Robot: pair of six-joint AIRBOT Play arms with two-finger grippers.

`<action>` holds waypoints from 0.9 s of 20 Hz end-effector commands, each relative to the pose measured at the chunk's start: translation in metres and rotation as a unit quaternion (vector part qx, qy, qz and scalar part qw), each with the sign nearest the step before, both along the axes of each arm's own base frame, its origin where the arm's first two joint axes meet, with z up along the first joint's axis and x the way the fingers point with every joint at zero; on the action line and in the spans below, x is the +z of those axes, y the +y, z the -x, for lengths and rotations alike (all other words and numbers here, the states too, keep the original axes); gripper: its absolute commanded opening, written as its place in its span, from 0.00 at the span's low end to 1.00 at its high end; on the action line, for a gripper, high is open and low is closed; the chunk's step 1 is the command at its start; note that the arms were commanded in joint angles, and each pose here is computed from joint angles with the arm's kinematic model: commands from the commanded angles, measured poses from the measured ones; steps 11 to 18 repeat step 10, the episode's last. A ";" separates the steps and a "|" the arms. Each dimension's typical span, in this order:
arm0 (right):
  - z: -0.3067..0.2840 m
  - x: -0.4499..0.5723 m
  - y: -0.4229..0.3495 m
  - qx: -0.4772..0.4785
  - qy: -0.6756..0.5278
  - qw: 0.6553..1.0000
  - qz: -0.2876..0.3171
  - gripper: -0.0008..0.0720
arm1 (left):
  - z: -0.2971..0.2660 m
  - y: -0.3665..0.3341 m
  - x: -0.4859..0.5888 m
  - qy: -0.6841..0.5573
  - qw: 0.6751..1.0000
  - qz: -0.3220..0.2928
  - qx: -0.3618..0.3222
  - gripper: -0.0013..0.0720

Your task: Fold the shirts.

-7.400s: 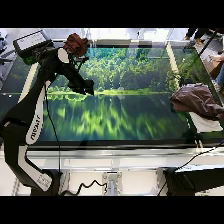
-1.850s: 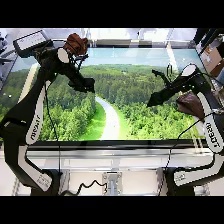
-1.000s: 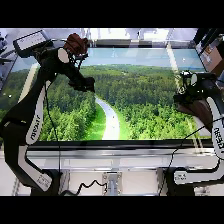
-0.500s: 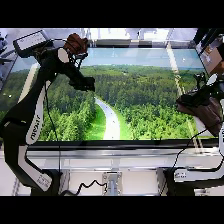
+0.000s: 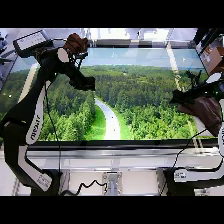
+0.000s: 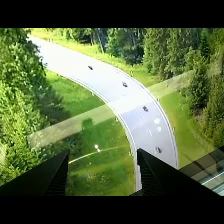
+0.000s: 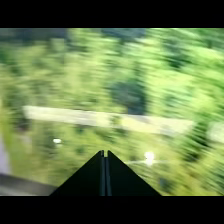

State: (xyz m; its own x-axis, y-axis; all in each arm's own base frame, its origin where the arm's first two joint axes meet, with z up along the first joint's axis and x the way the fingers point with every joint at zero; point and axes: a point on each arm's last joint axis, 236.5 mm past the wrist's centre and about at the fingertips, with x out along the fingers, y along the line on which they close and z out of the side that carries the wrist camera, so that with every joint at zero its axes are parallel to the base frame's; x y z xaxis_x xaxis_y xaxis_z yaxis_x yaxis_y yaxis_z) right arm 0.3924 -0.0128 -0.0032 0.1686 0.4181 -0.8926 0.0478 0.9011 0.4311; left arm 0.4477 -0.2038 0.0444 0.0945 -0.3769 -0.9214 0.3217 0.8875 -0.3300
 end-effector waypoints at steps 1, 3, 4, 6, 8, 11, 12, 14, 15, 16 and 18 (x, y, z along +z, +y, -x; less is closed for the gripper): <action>-0.013 0.041 0.086 0.086 -0.072 0.985 -0.132 0.07 | 0.000 0.000 0.000 0.000 1.000 0.000 0.000 0.70; -0.007 0.041 0.118 0.134 -0.075 0.979 -0.132 0.07 | 0.000 0.000 0.000 0.000 1.000 0.000 0.000 0.70; -0.004 0.038 0.133 0.155 -0.075 0.977 -0.124 0.07 | 0.000 0.000 0.000 0.000 1.000 0.000 0.000 0.70; -0.006 0.033 0.156 0.181 -0.088 0.974 -0.104 0.07 | 0.000 0.000 0.000 0.000 1.000 0.000 0.000 0.70; -0.011 0.031 0.178 0.198 -0.111 0.970 -0.087 0.07 | 0.000 0.000 0.000 0.000 1.000 0.000 0.000 0.70; -0.019 0.033 0.200 0.204 -0.140 0.966 -0.080 0.07 | 0.000 0.000 0.000 0.000 1.000 0.000 0.000 0.70; -0.019 0.033 0.200 0.204 -0.140 0.966 -0.080 0.07 | 0.000 0.000 0.000 0.000 1.000 0.000 0.000 0.70; -0.019 0.033 0.200 0.204 -0.140 0.966 -0.080 0.07 | 0.000 0.000 0.000 0.000 1.000 0.000 0.000 0.70; -0.019 0.033 0.200 0.204 -0.140 0.966 -0.080 0.07 | 0.000 0.000 0.000 0.000 1.000 0.000 0.000 0.70; -0.019 0.033 0.200 0.204 -0.140 0.966 -0.080 0.07 | 0.000 0.000 0.000 0.000 1.000 0.000 0.000 0.70; -0.019 0.033 0.200 0.204 -0.140 0.966 -0.080 0.07 | 0.000 0.000 0.000 0.000 1.000 0.000 0.000 0.70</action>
